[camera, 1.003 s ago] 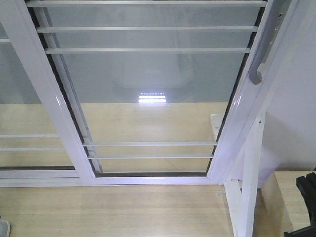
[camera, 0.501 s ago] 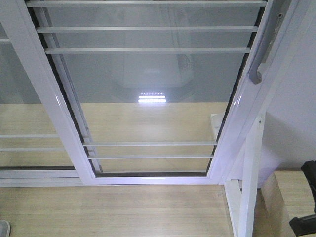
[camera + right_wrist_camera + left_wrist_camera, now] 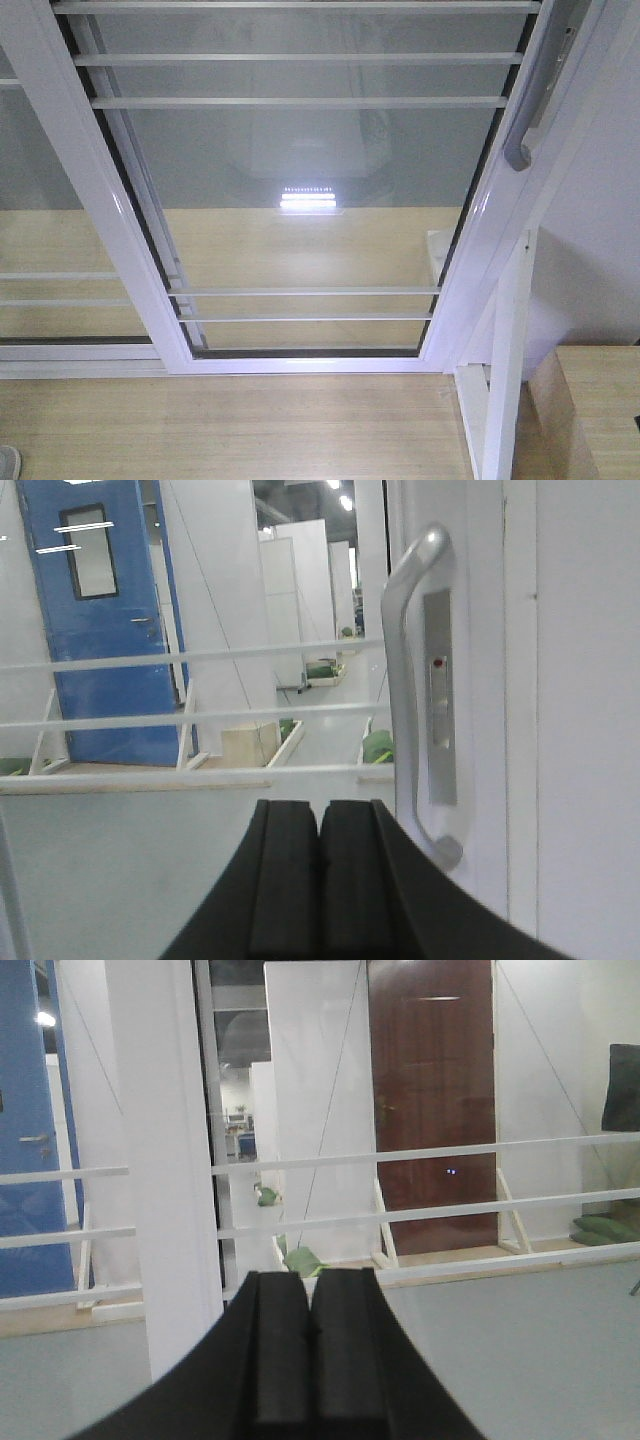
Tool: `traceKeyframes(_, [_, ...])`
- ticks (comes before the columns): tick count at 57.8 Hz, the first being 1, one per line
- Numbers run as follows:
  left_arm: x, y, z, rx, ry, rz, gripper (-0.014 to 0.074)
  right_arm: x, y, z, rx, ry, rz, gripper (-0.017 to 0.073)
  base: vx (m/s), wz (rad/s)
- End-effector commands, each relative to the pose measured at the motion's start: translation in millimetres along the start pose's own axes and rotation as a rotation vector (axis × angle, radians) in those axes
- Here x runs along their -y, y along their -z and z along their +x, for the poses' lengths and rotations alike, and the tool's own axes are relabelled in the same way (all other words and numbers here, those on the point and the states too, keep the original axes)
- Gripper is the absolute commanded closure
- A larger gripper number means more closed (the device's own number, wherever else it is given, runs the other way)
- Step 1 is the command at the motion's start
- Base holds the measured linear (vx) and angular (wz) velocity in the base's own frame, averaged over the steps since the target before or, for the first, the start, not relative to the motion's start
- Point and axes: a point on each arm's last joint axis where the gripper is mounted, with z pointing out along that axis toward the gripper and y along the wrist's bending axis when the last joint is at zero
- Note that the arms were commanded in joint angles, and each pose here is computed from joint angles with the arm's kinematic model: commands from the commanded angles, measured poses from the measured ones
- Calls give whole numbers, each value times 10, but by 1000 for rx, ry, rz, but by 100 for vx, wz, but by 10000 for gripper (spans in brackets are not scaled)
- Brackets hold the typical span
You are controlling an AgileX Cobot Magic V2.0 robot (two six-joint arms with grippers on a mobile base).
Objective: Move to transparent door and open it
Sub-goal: 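Raise the right gripper to the grey vertical door handle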
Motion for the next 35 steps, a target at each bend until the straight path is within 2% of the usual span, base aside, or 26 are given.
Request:
traceKeyframes(1, [-2,-102,-336,49,36,4,590,-2,-85,-379,84,55,24,560,0,0])
traceKeyframes(8, [-8,-371,-598,-1,37,5,590,-34,-355,-725,35,110,20,560,0,0])
traceKeyframes(15, [-18,-767,-818,-68,41,4,590,-74,-739,-1041,-32,117,4,560,0,0])
traceKeyframes(22, [-26,-1163,-953,-116,42,4,590,-95,-1154,-1164,-111,192,-11,560,0,0])
traceKeyframes(30, [-24,-1495,-1023,-108,43,13,590,-92,-1482,-1208,-136,196,-2,560,0,0])
traceKeyframes(35, [-20,-1589,-1019,-91,45,20,590,-79,-1603,-1164,-146,180,11,560,0,0])
